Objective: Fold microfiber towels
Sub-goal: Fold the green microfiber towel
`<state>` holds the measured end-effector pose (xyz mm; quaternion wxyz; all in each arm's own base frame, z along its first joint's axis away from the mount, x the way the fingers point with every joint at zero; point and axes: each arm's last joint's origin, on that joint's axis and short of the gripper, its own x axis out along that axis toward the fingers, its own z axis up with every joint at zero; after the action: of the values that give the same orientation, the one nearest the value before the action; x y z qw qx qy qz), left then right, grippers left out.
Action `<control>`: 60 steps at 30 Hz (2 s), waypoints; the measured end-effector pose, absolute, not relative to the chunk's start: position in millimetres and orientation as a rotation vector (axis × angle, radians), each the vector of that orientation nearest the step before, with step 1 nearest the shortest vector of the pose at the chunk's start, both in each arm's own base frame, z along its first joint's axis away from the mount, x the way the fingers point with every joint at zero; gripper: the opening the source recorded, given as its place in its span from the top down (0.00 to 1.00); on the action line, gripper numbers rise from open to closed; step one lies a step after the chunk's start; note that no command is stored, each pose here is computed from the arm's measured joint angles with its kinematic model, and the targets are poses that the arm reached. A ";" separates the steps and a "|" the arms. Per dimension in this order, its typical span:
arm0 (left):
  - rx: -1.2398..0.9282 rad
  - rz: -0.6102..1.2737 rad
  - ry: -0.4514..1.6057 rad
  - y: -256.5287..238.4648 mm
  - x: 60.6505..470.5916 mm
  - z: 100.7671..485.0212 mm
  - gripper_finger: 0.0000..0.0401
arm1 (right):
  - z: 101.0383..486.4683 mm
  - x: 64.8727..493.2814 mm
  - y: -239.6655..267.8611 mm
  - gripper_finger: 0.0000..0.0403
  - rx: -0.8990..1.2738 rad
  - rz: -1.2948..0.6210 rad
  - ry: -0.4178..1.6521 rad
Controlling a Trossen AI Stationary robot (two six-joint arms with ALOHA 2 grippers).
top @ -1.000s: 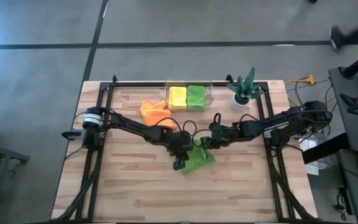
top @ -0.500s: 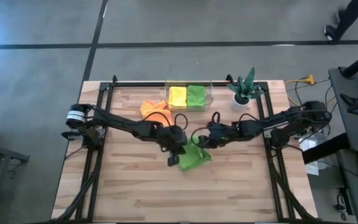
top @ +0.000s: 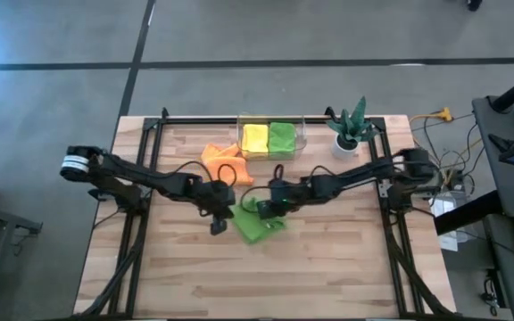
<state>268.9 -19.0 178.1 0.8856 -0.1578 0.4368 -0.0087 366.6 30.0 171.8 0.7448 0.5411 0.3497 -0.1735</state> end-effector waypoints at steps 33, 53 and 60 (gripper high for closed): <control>-0.467 0.004 0.848 -24.8 213.0 168.6 1.00 | 177.8 482.8 36.1 0.98 1.156 -0.224 0.740; -0.419 0.121 0.818 -17.2 174.8 193.1 1.00 | 178.4 483.3 41.4 0.97 1.099 -0.184 0.734; -0.411 0.135 0.868 -17.5 178.4 185.2 1.00 | 175.7 483.7 42.5 0.85 1.074 -0.174 0.741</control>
<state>178.4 -17.5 185.2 0.8847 -0.1975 0.4173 0.0650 483.7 42.5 175.7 0.7912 0.4991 0.3441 -0.0810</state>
